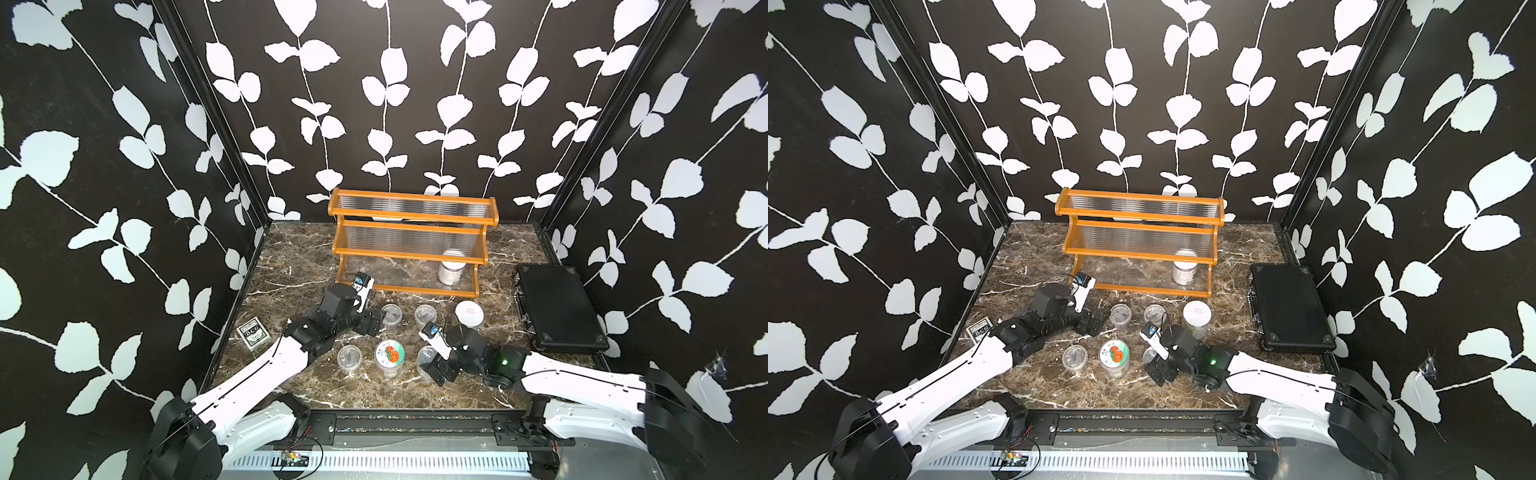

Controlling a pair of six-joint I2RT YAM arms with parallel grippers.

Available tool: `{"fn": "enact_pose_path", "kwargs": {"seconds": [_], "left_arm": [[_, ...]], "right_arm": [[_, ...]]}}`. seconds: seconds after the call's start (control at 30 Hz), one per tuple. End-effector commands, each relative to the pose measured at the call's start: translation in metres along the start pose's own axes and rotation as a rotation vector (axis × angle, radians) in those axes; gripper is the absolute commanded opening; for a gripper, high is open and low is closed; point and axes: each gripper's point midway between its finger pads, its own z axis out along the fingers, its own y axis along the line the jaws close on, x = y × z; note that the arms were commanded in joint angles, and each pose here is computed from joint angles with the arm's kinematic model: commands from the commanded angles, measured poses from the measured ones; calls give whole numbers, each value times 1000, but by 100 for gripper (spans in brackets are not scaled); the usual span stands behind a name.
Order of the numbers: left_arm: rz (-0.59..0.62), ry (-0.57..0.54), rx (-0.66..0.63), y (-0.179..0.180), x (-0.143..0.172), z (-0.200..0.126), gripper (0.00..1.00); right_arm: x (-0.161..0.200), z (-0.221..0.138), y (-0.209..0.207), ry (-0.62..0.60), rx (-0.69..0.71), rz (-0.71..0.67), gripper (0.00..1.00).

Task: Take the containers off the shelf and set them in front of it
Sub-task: 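Place the container at the center of the board, then pick up a container from the shelf.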

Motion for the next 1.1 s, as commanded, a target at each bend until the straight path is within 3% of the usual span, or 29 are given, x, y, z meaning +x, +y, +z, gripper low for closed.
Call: {"fn": "enact_pose_path", "kwargs": {"seconds": [0.0, 0.27, 0.5, 0.97, 1.07], "left_arm": [[7, -3, 4, 0, -5, -4, 99], [8, -8, 10, -1, -9, -3, 99], [17, -15, 3, 0, -13, -7, 99], [6, -32, -3, 2, -14, -11, 99], [4, -32, 0, 2, -14, -10, 99]], "right_arm": [[-39, -24, -20, -106, 94, 24, 100], [-72, -47, -121, -255, 348, 337, 100], [-89, -30, -194, -280, 526, 554, 100], [-90, 28, -275, -305, 653, 646, 100], [-93, 35, -284, -301, 675, 596, 100]]}}
